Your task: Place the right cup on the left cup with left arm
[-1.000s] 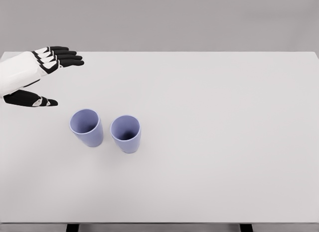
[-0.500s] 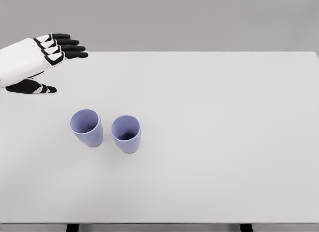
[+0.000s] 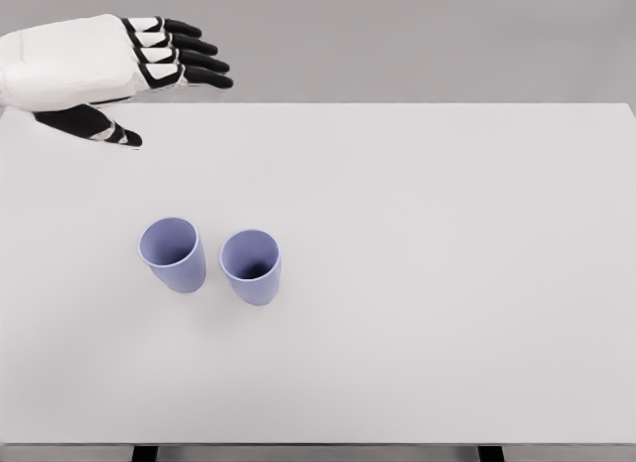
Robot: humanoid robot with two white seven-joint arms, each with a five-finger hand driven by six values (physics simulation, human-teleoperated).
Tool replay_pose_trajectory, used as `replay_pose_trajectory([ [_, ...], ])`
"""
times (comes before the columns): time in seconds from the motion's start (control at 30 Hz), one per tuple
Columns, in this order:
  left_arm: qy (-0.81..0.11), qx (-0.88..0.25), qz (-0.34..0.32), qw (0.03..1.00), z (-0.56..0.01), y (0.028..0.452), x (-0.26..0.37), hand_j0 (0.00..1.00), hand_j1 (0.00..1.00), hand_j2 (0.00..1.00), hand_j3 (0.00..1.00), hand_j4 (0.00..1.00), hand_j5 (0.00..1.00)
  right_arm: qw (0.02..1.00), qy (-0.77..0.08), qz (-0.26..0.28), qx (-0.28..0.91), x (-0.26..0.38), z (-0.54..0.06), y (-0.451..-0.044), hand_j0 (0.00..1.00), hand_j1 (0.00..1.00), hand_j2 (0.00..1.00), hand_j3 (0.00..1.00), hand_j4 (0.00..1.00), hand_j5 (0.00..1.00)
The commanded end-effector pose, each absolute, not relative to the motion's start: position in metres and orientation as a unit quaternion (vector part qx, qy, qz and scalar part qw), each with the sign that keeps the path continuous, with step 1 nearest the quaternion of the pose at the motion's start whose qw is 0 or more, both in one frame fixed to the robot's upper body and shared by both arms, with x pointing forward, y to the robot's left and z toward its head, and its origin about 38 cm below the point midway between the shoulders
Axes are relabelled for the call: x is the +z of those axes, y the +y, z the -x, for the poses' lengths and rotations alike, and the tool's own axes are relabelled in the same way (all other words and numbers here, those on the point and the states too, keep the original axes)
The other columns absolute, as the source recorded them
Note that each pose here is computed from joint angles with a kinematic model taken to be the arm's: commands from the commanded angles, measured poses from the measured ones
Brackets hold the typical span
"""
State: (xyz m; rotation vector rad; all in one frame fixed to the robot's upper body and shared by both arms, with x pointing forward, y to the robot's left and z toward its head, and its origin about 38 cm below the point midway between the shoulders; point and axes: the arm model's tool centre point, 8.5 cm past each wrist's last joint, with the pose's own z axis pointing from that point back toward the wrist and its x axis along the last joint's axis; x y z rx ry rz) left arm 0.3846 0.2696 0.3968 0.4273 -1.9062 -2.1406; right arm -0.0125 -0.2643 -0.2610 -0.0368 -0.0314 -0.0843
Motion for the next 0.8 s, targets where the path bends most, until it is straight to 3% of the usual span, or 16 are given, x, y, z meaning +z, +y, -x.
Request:
replay_pose_trajectory([
  [0.0, -0.669, -0.731, -0.032, 0.128, -0.382, 0.234, 0.370, 1.00, 1.00, 1.00, 1.00, 1.00, 1.00, 0.999, -0.016, 0.018, -0.042, -0.261, 0.013, -0.264, 1.00, 1.00, 1.00, 1.00, 1.00, 1.00],
  [0.1, -0.649, -0.749, 0.037, 0.126, -0.380, 0.207, 0.356, 1.00, 1.00, 1.00, 1.00, 1.00, 1.00, 0.999, -0.016, 0.018, -0.042, -0.261, 0.013, -0.264, 1.00, 1.00, 1.00, 1.00, 1.00, 1.00],
  [0.23, -0.607, -0.782, 0.069, 0.124, -0.377, 0.190, 0.337, 1.00, 1.00, 1.00, 1.00, 1.00, 1.00, 0.999, -0.016, 0.018, -0.042, -0.261, 0.013, -0.264, 1.00, 1.00, 1.00, 1.00, 1.00, 1.00],
  [0.77, -0.560, -0.814, 0.077, 0.130, -0.373, 0.192, 0.327, 1.00, 1.00, 1.00, 1.00, 1.00, 1.00, 0.999, -0.016, 0.018, -0.042, -0.261, 0.013, -0.264, 1.00, 1.00, 1.00, 1.00, 1.00, 1.00],
])
